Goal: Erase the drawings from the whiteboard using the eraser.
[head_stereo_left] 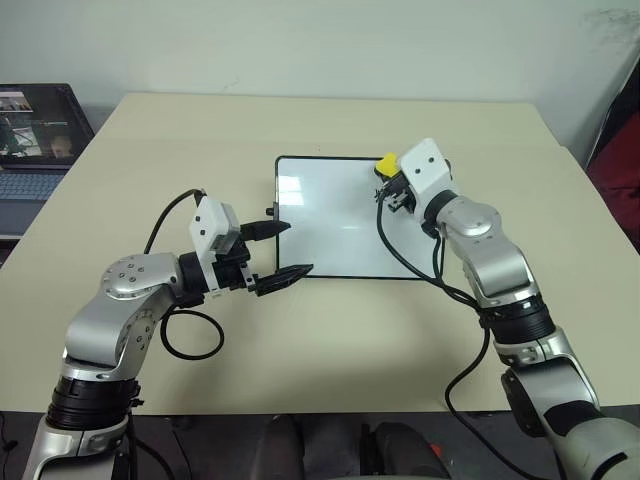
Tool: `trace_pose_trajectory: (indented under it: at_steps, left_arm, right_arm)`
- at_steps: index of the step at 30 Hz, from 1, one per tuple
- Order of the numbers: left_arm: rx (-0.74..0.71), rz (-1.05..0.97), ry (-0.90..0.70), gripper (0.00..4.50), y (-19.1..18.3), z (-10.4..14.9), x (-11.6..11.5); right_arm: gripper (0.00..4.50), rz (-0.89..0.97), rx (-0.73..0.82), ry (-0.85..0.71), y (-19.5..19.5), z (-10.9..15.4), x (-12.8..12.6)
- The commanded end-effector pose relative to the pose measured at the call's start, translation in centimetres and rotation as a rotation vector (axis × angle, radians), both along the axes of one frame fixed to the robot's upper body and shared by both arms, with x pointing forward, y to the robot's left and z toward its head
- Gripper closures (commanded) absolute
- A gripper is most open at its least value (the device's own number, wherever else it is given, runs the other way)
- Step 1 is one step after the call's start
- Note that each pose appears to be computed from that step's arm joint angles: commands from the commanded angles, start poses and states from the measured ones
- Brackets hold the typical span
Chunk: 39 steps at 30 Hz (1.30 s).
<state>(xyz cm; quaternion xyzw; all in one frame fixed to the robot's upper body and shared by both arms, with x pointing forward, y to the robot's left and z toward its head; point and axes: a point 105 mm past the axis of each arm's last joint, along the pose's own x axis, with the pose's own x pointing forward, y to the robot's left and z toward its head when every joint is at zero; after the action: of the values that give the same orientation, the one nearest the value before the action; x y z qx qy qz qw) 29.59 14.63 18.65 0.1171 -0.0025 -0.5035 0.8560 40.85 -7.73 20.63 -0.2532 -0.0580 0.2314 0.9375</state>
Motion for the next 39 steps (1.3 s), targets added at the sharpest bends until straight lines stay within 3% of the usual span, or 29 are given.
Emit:
trace_pose_trajectory:
  at_steps: [1, 7, 14, 17, 21, 25, 32, 39]
  left_arm:
    - [0.013, -0.033, -0.048, 0.0, -0.5, 1.0, -0.7]
    - [0.015, -0.037, -0.045, 0.0, -0.5, 1.0, -0.8]
    - [0.007, -0.036, -0.045, 0.0, -0.6, 1.1, -0.8]
    - [0.006, -0.035, -0.044, 0.0, -0.6, 1.0, -0.7]
    - [0.006, -0.03, -0.041, 0.0, -0.5, 0.9, -0.7]
    - [0.006, -0.027, -0.038, 0.0, -0.5, 0.8, -0.6]
    - [0.008, -0.022, -0.044, 0.0, -0.5, 0.8, -0.6]
    - [-0.002, -0.007, -0.052, 0.0, -0.4, 1.0, -0.6]
  right_arm:
    - [3.3, 0.029, -0.031, 0.027, 0.8, -1.2, 0.1]
    - [3.3, 0.077, -0.049, 0.228, 1.8, -6.2, -0.9]
    - [3.3, 0.148, -0.069, 0.311, 3.3, -8.5, -2.7]
    - [3.3, 0.155, -0.047, 0.246, 3.6, -6.4, -2.8]
    - [3.3, 0.167, 0.045, 0.093, 3.1, 0.2, -3.7]
    - [3.3, 0.082, 0.051, -0.008, 0.7, 3.5, -3.2]
    - [3.3, -0.015, 0.023, -0.003, -1.5, 2.0, -0.8]
    - [3.3, 0.004, -0.054, 0.119, -0.8, -3.4, -0.7]
